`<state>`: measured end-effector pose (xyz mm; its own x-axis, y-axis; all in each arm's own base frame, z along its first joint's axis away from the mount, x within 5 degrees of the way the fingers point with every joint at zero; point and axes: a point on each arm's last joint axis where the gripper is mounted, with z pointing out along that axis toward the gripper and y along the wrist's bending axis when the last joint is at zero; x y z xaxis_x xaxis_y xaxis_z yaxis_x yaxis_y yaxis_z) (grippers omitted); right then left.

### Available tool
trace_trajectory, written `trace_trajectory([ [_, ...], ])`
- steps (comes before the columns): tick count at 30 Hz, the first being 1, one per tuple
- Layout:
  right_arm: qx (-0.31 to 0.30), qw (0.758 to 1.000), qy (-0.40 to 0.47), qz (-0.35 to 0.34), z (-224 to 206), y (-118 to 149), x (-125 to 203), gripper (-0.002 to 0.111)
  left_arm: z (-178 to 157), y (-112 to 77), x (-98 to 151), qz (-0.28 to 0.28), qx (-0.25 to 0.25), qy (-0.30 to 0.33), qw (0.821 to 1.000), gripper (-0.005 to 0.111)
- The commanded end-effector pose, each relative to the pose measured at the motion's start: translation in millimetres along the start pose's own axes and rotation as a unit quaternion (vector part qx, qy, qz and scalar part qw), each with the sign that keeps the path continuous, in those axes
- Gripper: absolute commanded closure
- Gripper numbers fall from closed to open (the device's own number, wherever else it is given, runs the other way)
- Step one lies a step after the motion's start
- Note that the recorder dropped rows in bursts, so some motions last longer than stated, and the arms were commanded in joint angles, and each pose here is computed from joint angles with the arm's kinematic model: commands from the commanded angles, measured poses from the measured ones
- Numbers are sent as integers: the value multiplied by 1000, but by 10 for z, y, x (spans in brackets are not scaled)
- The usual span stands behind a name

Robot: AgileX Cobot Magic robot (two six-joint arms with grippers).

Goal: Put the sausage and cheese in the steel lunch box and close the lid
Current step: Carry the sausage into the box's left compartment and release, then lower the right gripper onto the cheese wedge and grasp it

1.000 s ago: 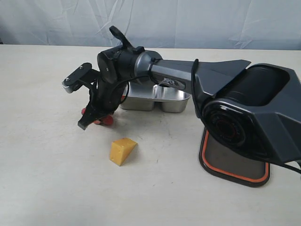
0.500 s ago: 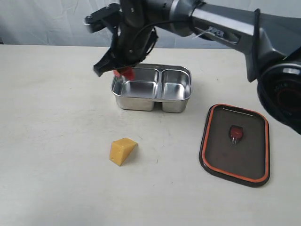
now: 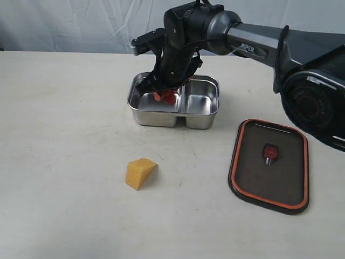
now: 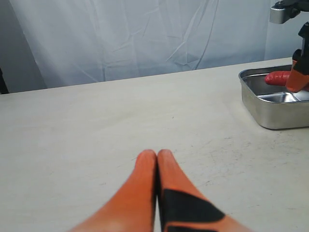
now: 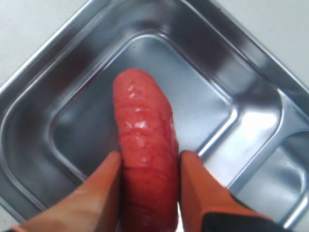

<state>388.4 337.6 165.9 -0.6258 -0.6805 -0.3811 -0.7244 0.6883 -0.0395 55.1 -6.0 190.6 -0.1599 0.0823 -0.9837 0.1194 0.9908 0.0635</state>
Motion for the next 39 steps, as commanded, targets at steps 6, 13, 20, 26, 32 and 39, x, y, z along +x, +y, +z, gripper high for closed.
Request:
trace_trajectory([
  [6,-2,1000,11,0,-78,13,8,43,-2,-2,-9,0,2,-9,1000,107],
  [13,-40,996,68,31,-473,94,77,45,-2,-2,-9,0,2,-9,1000,107],
  [20,-145,980,48,-129,-896,1096,77,71,-2,-2,-9,0,2,-9,1000,107],
  [26,-97,936,106,-321,-648,1423,389,66,-2,-2,-9,0,2,-9,1000,107],
  [32,-85,912,184,-357,-388,1326,745,66,-2,-2,-9,0,2,-9,1000,107],
  [39,-82,914,171,-358,-534,1314,723,66,-2,-2,-9,0,2,-9,1000,107],
])
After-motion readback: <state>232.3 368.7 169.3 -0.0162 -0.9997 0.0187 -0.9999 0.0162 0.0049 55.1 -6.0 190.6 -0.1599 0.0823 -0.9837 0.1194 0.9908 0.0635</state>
